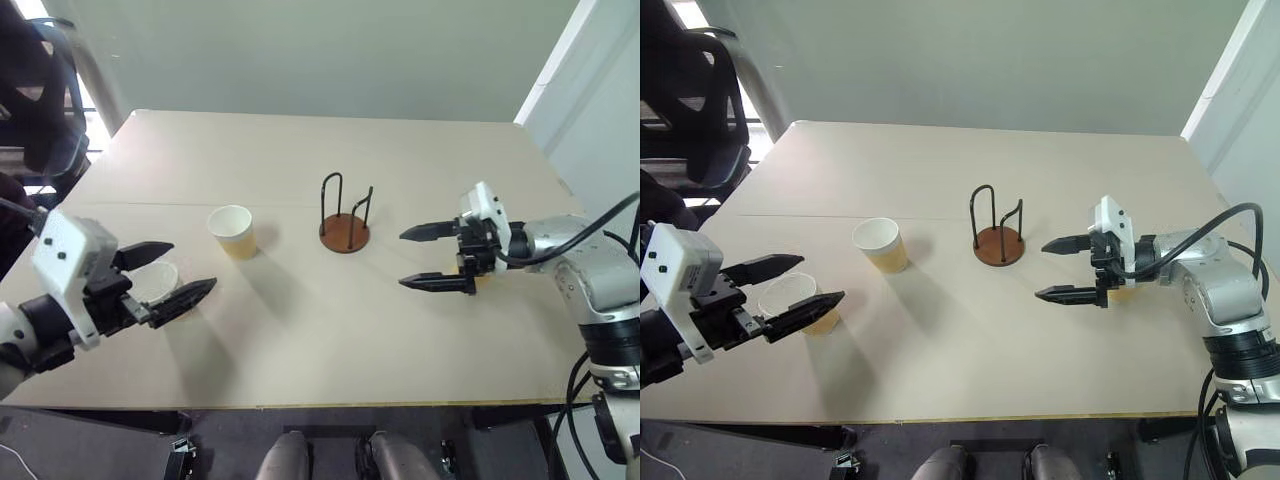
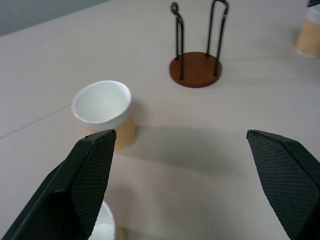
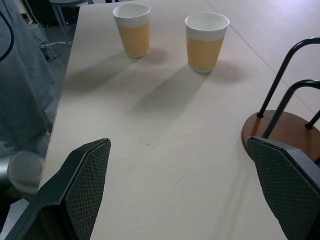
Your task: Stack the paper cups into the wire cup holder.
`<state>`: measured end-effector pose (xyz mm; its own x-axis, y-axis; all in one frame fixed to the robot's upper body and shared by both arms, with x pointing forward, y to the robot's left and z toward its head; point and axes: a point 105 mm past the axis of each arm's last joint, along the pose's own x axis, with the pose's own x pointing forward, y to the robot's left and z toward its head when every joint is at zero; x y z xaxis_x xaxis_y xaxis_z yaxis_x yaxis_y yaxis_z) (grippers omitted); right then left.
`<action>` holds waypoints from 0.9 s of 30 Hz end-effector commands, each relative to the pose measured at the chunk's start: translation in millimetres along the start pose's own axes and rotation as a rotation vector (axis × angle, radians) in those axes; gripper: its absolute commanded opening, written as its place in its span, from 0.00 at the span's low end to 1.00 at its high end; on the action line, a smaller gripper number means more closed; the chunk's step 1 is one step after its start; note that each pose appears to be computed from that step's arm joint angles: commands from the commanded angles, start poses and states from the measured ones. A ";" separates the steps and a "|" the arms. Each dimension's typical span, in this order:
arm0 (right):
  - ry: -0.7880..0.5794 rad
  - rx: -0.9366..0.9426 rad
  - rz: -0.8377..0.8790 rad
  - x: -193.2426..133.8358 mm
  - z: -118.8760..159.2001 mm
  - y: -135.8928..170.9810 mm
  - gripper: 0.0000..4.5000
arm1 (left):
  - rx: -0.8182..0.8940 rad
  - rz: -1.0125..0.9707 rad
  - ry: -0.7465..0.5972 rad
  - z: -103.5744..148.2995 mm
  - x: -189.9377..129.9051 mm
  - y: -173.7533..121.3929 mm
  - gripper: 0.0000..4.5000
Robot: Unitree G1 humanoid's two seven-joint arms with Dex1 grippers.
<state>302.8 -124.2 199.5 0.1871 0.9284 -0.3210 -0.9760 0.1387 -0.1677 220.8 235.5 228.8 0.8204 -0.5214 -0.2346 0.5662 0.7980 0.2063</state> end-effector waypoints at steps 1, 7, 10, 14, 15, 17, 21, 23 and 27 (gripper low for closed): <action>-0.004 -0.051 -0.007 -7.1 9.1 1.9 1.00 | 0.044 0.000 -0.028 8.3 -4.1 -1.3 1.00; -0.009 -0.052 -0.006 -6.7 11.1 3.0 1.00 | 0.040 0.031 -0.024 5.5 -5.3 5.8 1.00; -0.041 -0.029 0.004 5.7 12.9 8.4 1.00 | 0.037 0.039 -0.032 5.4 -2.3 6.6 1.00; -0.045 0.018 -0.002 31.1 8.3 20.1 1.00 | 0.033 0.030 -0.044 6.4 0.3 4.0 1.00; -0.033 0.022 -0.019 35.6 5.7 20.0 1.00 | 0.033 0.027 -0.046 6.7 0.4 3.6 1.00; 0.017 0.030 -0.079 46.9 -5.8 16.1 1.00 | 0.035 0.022 -0.048 7.7 0.7 2.9 1.00; 0.058 0.059 -0.136 65.6 -24.4 14.0 1.00 | 0.037 0.011 -0.052 9.1 0.9 1.2 1.00; 0.077 0.077 -0.184 72.4 -32.9 7.7 1.00 | 0.036 -0.009 -0.054 9.3 0.1 -2.8 1.00; 0.083 0.075 -0.322 83.2 -37.9 -14.2 1.00 | 0.016 -0.016 -0.042 3.7 -0.4 -4.6 1.00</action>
<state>324.8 -62.8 127.9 0.4209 0.8257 -0.3755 -0.9060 0.4032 -0.1290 220.2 233.2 225.7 0.8103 -0.5430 -0.2206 0.5814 0.7921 0.1859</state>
